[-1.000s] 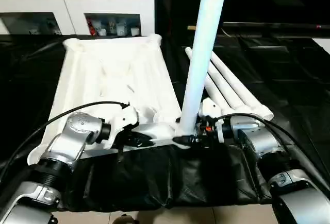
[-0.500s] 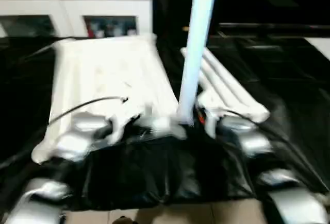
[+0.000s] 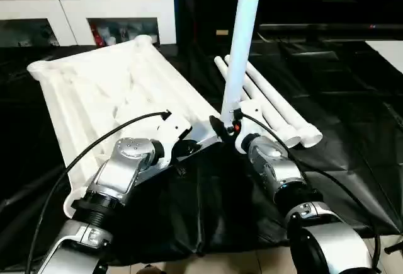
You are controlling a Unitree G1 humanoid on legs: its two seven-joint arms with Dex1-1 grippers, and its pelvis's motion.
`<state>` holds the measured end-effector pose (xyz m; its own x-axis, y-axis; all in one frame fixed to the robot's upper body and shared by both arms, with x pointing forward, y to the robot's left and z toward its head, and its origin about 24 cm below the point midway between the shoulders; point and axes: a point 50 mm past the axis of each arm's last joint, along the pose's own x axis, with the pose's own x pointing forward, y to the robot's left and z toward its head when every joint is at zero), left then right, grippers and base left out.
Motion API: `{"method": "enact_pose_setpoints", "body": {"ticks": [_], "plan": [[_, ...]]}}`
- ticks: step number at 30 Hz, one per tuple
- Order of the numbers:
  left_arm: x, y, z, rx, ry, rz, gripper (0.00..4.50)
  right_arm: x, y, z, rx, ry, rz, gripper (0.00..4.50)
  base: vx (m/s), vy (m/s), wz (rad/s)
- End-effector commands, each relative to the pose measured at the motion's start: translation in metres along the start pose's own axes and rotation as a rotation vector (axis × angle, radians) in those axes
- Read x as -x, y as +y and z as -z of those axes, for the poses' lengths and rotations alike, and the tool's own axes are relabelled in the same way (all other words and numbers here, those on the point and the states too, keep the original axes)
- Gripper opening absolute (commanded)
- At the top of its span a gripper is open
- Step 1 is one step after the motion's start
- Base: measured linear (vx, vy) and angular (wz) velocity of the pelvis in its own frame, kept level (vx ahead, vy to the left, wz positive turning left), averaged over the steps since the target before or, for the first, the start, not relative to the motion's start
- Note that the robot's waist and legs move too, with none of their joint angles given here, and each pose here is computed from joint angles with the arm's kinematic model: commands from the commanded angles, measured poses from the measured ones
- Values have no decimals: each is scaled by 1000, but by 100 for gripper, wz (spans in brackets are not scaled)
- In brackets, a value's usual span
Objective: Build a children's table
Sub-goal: Rotate leg to tighten
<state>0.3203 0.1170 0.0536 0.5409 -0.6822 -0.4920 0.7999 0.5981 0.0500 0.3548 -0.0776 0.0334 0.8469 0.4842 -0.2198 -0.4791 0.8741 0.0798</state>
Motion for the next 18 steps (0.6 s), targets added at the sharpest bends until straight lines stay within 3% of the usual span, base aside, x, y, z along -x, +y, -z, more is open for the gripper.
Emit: {"method": "enact_pose_setpoints", "body": {"ticks": [1,6,7,14,18], "plan": [[-3,-4,0,-16,12,1,0,-1,6,-2,59,4,-42,384,0,0,0],[0,-1,5,-29,37,-18,0,20,-20,-22,116,-83,-53,384,0,0,0],[1,1,6,-30,29,-30,44,29,-24,-27,129,-98,-96,387,0,0,0],[6,4,1,-3,-12,-34,102,61,-23,-33,176,-96,-294,387,0,0,0],[16,22,-11,-9,-64,-151,126,72,-20,-31,215,-36,-378,387,0,0,0]]}}
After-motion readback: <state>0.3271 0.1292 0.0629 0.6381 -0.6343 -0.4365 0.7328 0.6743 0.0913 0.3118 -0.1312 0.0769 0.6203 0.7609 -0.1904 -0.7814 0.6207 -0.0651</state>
